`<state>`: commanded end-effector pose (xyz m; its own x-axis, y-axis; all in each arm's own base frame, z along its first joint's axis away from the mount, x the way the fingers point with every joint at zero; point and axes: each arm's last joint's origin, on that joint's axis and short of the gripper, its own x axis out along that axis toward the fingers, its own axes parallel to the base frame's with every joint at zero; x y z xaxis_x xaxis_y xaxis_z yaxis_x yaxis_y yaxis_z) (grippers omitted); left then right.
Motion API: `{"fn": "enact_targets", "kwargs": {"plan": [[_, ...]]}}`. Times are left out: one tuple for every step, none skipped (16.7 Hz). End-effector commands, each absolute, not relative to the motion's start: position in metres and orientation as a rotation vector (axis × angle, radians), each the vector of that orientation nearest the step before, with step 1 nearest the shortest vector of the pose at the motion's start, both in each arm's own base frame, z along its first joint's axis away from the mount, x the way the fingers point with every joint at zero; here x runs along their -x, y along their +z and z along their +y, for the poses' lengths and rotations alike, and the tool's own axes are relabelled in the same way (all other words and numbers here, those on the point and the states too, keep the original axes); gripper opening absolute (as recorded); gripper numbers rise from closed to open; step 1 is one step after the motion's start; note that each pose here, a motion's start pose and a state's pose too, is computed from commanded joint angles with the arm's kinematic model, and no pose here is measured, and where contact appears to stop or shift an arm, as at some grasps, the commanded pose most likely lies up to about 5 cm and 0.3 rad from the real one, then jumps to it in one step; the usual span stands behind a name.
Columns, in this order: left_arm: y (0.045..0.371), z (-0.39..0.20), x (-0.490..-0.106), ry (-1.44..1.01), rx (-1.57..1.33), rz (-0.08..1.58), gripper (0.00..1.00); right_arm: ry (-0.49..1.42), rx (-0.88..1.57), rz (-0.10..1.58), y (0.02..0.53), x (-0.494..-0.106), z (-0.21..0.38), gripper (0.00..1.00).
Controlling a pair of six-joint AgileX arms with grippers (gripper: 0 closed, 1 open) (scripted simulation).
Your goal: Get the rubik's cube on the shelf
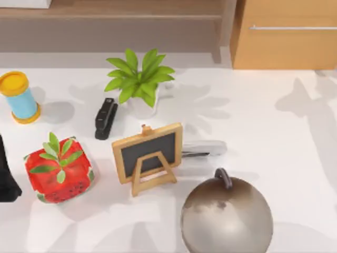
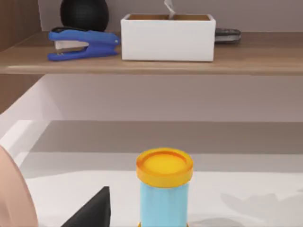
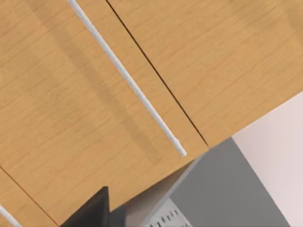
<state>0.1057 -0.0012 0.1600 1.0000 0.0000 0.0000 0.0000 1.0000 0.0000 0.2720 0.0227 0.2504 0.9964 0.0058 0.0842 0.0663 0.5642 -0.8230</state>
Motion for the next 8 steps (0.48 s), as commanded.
{"fn": "enact_targets", "kwargs": {"plan": [[0.160,-0.001,-0.106,0.000,0.000,0.000,1.00,-0.033,1.039,-0.070,0.241,-0.291,0.027,1.00],[0.160,-0.001,-0.106,0.000,0.000,0.000,1.00,-0.030,1.105,-0.059,0.230,-0.309,0.031,1.00],[0.160,-0.001,-0.106,0.000,0.000,0.000,1.00,-0.026,1.169,-0.048,0.217,-0.326,0.036,1.00],[0.160,-0.001,-0.106,0.000,0.000,0.000,1.00,-0.021,1.229,-0.038,0.203,-0.341,0.040,1.00],[0.160,-0.001,-0.106,0.000,0.000,0.000,1.00,-0.017,1.287,-0.029,0.187,-0.355,0.045,1.00],[0.160,-0.001,-0.106,0.000,0.000,0.000,1.00,-0.013,1.340,-0.020,0.171,-0.367,0.049,1.00],[0.160,-0.001,-0.106,0.000,0.000,0.000,1.00,-0.010,1.388,-0.012,0.155,-0.377,0.054,1.00],[0.160,-0.001,-0.106,0.000,0.000,0.000,1.00,-0.007,1.432,-0.006,0.140,-0.385,0.057,1.00]]}}
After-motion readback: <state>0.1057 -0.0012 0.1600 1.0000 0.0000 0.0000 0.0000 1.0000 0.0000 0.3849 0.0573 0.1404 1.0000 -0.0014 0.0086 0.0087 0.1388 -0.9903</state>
